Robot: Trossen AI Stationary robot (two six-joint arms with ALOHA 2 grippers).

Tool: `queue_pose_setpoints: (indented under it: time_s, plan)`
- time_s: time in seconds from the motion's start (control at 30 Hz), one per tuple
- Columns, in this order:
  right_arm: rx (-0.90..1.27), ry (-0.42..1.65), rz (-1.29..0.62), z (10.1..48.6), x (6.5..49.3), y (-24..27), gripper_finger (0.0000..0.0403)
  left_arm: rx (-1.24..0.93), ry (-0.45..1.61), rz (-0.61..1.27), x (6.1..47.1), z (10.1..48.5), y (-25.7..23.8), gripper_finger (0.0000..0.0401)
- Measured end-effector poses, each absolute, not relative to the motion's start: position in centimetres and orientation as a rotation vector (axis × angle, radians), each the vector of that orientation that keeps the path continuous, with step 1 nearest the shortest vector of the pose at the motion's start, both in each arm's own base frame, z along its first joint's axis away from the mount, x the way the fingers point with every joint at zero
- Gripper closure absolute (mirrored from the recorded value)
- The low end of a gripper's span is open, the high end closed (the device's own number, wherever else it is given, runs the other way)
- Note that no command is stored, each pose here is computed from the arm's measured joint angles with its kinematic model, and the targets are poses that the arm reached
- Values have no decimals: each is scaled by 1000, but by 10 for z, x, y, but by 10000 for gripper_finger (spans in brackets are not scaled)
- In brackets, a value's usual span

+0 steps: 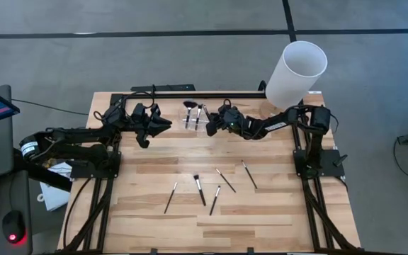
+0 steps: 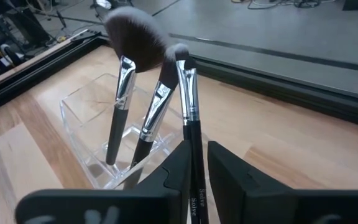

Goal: Pick & Place Makeup Supplies
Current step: Put the makeup brush into the transparent organizer

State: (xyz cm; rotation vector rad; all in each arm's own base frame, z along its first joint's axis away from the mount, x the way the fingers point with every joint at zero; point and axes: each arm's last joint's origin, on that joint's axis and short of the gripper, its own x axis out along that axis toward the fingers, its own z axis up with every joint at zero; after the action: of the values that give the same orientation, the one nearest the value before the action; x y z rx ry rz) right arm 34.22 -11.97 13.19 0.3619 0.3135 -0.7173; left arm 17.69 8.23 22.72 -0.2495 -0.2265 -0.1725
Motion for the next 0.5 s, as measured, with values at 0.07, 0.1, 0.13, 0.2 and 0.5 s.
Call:
queue_pose_setpoints:
  time_s: [0.07, 0.1, 0.13, 0.2, 0.5]
  plan:
    - [360, 315, -717, 132, 342, -120, 349, -249, -226, -173, 177, 227, 82, 325]
    - [358, 316, -716, 132, 342, -119, 347, -249, -226, -173, 177, 227, 82, 325]
    - [352, 319, -714, 132, 342, -119, 346, -249, -227, -173, 177, 227, 82, 325]
    - [328, 326, -705, 132, 343, -117, 344, -249, -226, -173, 177, 227, 82, 325]
    - [226, 369, -623, 165, 349, -94, 344, -250, -226, -173, 177, 227, 82, 325]
